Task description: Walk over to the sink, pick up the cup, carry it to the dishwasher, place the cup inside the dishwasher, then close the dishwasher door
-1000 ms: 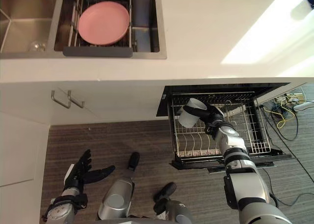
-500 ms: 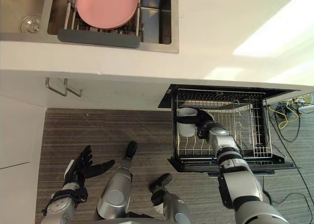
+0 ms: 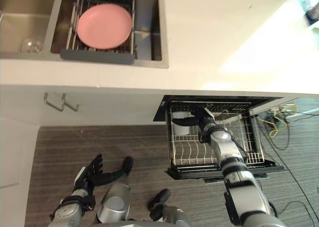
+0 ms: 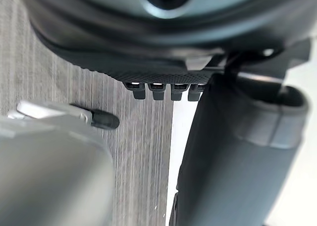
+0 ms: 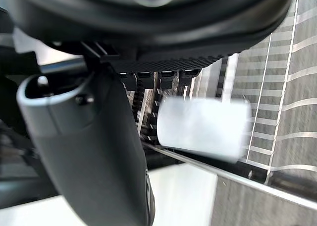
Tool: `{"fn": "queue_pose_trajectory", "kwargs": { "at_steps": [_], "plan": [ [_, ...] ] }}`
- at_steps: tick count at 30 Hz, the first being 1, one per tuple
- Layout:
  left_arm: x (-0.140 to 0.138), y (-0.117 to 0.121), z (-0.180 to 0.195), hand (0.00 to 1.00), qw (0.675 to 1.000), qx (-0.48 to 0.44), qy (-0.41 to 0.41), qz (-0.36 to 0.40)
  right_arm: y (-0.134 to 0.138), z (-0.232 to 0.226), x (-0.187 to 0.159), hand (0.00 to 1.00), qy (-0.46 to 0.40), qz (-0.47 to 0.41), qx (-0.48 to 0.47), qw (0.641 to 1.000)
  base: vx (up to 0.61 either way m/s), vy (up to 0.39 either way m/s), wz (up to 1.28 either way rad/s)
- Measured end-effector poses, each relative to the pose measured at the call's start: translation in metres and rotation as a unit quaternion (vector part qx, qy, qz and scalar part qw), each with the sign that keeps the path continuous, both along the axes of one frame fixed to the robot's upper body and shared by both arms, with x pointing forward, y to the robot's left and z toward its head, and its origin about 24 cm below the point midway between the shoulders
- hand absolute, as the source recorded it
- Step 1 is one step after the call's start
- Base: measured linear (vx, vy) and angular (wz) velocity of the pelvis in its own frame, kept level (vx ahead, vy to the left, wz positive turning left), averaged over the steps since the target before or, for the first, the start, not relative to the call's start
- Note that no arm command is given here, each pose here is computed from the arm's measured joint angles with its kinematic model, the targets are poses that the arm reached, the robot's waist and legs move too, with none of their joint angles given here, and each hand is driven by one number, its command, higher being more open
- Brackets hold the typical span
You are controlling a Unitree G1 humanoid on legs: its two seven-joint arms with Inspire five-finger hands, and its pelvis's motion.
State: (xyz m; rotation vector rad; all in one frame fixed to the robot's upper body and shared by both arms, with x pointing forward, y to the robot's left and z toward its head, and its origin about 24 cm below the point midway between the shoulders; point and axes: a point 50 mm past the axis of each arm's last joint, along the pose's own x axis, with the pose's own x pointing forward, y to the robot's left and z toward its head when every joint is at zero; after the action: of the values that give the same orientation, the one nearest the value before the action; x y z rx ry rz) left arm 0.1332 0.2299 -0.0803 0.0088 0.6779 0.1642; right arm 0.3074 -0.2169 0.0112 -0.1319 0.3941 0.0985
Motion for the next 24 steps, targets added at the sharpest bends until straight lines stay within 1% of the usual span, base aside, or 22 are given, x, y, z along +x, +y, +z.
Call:
{"fn": "queue_pose_trajectory", "kwargs": {
  "at_steps": [1,2,4,7,11,12,13,14,16,18,20,24],
  "plan": [
    [-0.003,0.001,-0.003,1.0,1.0,0.0,0.008,0.002,0.0,-0.004,-0.007,1.0,0.004,-0.001,0.0,1.0,0.01,0.012,-0.22],
    [-0.01,0.002,-0.01,1.0,1.0,-0.002,0.029,0.009,-0.001,-0.013,-0.023,1.0,0.01,-0.002,0.005,1.0,0.02,0.011,-0.31],
    [-0.017,0.002,-0.017,1.0,0.999,-0.004,0.049,0.015,0.001,-0.018,-0.036,1.0,0.011,-0.005,0.015,1.0,0.0,0.004,-0.39],
    [-0.031,0.004,-0.031,1.0,0.996,-0.004,0.078,0.033,0.002,-0.015,-0.056,1.0,-0.013,-0.028,0.049,0.998,-0.03,-0.002,-0.35],
    [-0.061,0.007,-0.052,1.0,0.985,-0.013,0.116,0.125,0.002,0.013,-0.08,1.0,-0.106,-0.042,0.103,0.988,-0.06,-0.007,-0.29],
    [-0.076,0.004,-0.06,1.0,0.976,-0.021,0.136,0.168,0.003,0.028,-0.091,1.0,-0.161,-0.049,0.138,0.976,-0.01,-0.019,-0.24],
    [-0.081,0.003,-0.062,1.0,0.973,-0.023,0.144,0.182,0.004,0.034,-0.095,1.0,-0.185,-0.05,0.15,0.97,0.01,-0.022,-0.33],
    [-0.091,0.003,-0.065,1.0,0.966,-0.025,0.158,0.204,0.005,0.048,-0.101,1.0,-0.238,-0.049,0.169,0.955,0.02,-0.03,-0.29],
    [-0.103,0.003,-0.068,1.0,0.959,-0.02,0.174,0.225,0.005,0.067,-0.108,1.0,-0.312,-0.049,0.184,0.931,0.02,-0.03,-0.31],
    [-0.107,0.003,-0.069,1.0,0.956,-0.014,0.177,0.232,0.004,0.077,-0.112,1.0,-0.354,-0.048,0.189,0.914,0.01,-0.019,-0.18],
    [-0.109,0.001,-0.07,1.0,0.955,-0.009,0.18,0.235,0.006,0.082,-0.113,1.0,-0.374,-0.042,0.189,0.907,-0.01,-0.002,-0.24],
    [-0.11,0.001,-0.07,1.0,0.955,0.002,0.181,0.237,0.007,0.082,-0.113,1.0,-0.373,-0.036,0.19,0.907,-0.02,0.015,-0.16]
  ]
}}
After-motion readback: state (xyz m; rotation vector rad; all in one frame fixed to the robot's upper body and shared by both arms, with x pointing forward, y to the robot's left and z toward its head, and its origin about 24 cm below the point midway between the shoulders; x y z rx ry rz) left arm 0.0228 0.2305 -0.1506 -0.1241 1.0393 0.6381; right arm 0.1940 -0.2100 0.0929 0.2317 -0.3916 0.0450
